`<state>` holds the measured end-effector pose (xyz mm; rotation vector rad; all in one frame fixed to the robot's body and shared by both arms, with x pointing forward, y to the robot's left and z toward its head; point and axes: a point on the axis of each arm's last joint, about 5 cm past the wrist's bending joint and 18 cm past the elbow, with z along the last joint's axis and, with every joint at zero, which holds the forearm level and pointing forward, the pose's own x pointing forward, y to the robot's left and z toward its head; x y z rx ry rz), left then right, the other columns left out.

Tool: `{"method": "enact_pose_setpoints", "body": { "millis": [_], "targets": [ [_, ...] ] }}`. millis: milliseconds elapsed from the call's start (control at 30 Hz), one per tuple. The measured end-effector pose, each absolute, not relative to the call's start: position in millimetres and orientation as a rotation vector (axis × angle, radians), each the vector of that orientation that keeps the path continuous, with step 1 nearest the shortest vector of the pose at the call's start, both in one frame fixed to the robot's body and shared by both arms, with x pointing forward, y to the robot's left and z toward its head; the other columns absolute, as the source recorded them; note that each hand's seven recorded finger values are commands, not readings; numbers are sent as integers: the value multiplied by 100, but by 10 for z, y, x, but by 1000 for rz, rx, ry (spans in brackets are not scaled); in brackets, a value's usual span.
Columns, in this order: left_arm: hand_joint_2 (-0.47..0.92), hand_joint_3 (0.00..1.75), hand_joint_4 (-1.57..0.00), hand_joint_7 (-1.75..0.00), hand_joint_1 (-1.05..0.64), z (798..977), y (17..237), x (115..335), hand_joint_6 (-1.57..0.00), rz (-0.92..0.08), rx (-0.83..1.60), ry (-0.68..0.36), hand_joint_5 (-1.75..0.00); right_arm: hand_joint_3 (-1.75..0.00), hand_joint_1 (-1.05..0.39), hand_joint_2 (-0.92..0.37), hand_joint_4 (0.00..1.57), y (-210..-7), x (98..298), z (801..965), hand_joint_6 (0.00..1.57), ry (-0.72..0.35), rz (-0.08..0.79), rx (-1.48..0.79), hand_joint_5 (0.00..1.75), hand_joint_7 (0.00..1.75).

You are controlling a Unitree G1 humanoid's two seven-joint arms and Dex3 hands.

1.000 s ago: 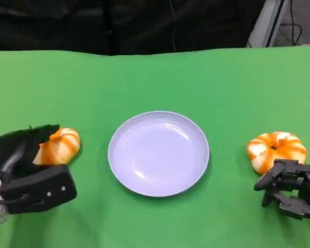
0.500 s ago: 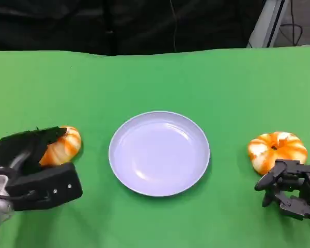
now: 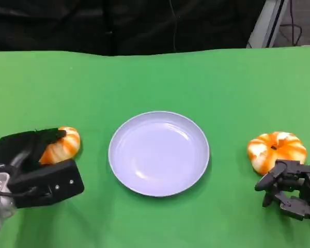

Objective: Grasp the bread from the table and place it into the plate.

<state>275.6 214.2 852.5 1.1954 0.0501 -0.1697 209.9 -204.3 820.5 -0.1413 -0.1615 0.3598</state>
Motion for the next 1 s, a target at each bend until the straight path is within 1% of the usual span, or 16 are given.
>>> {"method": "enact_pose_setpoints", "body": {
  "millis": [67,100,133,167,200,267,300,333,433,567,700,1000],
  "targets": [
    [92,19,-45,-33,-16,8535,2145,2765,-89,-162,1184,57,-121,-56,8,-86,90,-2042,2099,8205,96,-161,359,-141,135,94],
    [92,20,-45,-37,-16,8538,2147,2768,-89,-154,1175,61,-124,-56,8,-86,90,-2042,2099,8205,96,-161,359,-142,135,94],
    [92,22,-45,-46,-17,8539,2149,2769,-86,-148,1169,64,-129,-56,7,-86,90,-2042,2099,8204,96,-161,358,-142,135,94],
    [92,24,-47,-61,-16,8540,2148,2770,-83,-142,1161,66,-133,-56,7,-86,91,-2042,2098,8204,97,-161,358,-142,135,94],
    [92,25,-48,-70,-16,8541,2148,2771,-81,-137,1155,67,-137,-56,7,-86,91,-2041,2098,8203,97,-161,357,-142,135,93],
    [92,28,-50,-84,-16,8543,2149,2772,-79,-128,1148,65,-143,-56,7,-86,91,-2041,2098,8203,97,-161,354,-142,135,93],
    [92,31,-51,-96,-15,8543,2149,2773,-77,-124,1147,63,-148,-56,7,-86,91,-2041,2098,8203,97,-161,354,-142,135,93],
    [92,31,-53,-111,-13,8543,2147,2773,-73,-117,1145,59,-155,-57,7,-86,91,-2041,2098,8203,97,-161,353,-142,135,93],
    [92,26,-52,-133,-12,8535,2135,2770,-66,-99,1140,46,-166,-57,7,-85,90,-2040,2098,8203,97,-161,355,-143,135,93],
    [92,25,-51,-146,-11,8515,2113,2760,-61,-82,1129,43,-173,-58,8,-85,91,-2039,2098,8204,96,-161,355,-143,135,93],
    [92,24,-51,-154,-10,8507,2107,2754,-56,-65,1119,41,-175,-58,7,-85,91,-2039,2098,8204,96,-161,355,-143,135,94],
    [92,21,-47,-164,-12,8494,2105,2744,-47,-49,1107,42,-175,-59,8,-84,90,-2035,2099,8204,96,-161,358,-148,136,95]
  ]
}}
